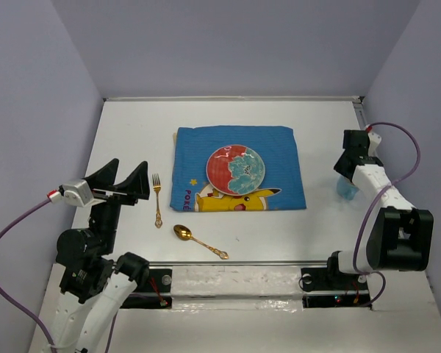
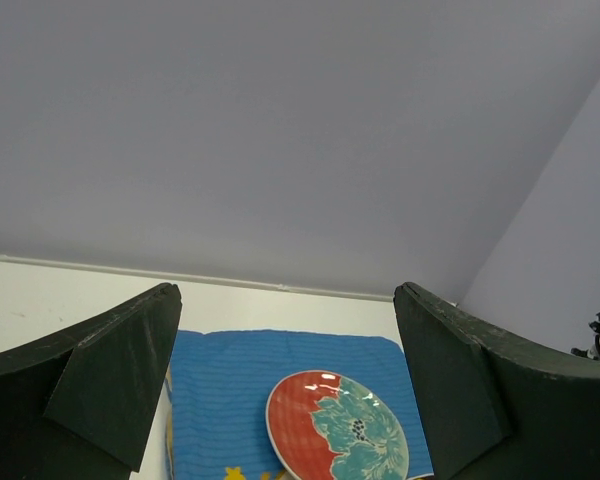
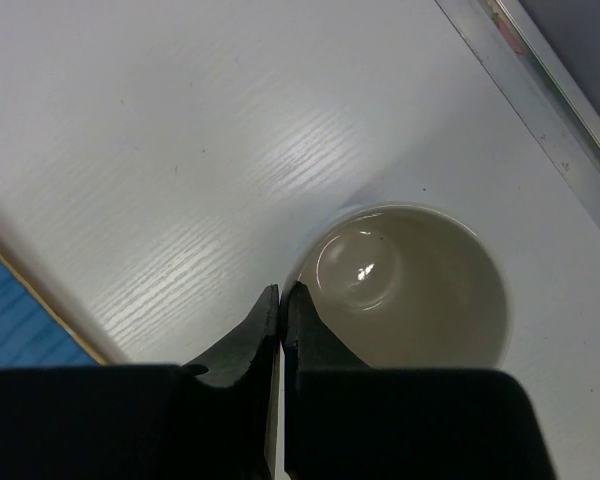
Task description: Set the dinner table for one person
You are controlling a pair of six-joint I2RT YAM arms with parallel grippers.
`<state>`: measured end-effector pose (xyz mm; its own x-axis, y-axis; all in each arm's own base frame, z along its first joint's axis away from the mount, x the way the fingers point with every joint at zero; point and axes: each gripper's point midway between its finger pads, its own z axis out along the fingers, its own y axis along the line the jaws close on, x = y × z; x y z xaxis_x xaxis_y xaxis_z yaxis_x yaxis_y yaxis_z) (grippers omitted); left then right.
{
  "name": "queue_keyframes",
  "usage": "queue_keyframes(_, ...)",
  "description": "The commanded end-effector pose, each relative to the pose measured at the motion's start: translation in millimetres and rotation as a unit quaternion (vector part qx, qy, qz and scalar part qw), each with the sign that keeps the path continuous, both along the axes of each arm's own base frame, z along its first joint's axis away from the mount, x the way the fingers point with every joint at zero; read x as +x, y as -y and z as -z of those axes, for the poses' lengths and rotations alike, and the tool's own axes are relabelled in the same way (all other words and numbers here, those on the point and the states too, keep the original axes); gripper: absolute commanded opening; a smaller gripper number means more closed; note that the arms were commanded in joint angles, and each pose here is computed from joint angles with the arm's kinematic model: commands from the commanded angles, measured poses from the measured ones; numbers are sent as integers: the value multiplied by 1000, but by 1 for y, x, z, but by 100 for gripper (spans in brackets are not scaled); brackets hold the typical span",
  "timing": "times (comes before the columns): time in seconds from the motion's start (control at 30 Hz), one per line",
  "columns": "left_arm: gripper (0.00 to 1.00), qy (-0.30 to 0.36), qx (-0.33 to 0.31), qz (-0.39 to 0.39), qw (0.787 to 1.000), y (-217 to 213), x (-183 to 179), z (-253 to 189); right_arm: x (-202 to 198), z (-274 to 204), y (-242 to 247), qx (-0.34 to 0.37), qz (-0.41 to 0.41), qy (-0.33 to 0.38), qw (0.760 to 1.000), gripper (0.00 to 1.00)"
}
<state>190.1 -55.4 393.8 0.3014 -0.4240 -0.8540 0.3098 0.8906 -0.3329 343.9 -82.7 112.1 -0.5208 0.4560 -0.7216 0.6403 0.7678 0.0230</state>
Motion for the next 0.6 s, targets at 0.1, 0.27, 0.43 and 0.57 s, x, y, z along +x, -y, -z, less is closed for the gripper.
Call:
queue_keyframes(0.1, 99, 21, -7, 0, 1000, -2, -4, -12, 11, -57, 10, -35, 1, 68, 997, 0)
queue_keyframes(0.27, 99, 18, -4, 2, 1000, 1, -1, -11, 34, -129, -31, -43, -85, 148, 984, 0)
queue_keyframes(0.43, 99, 12, -1, 0, 1000, 1, 2, -8, 74, -171, -110, -15, -222, 196, 955, 0)
queue_keyframes(0.57, 99, 5, 3, -3, 1000, 2, 6, -6, 106, -177, -149, -21, -289, 190, 938, 0)
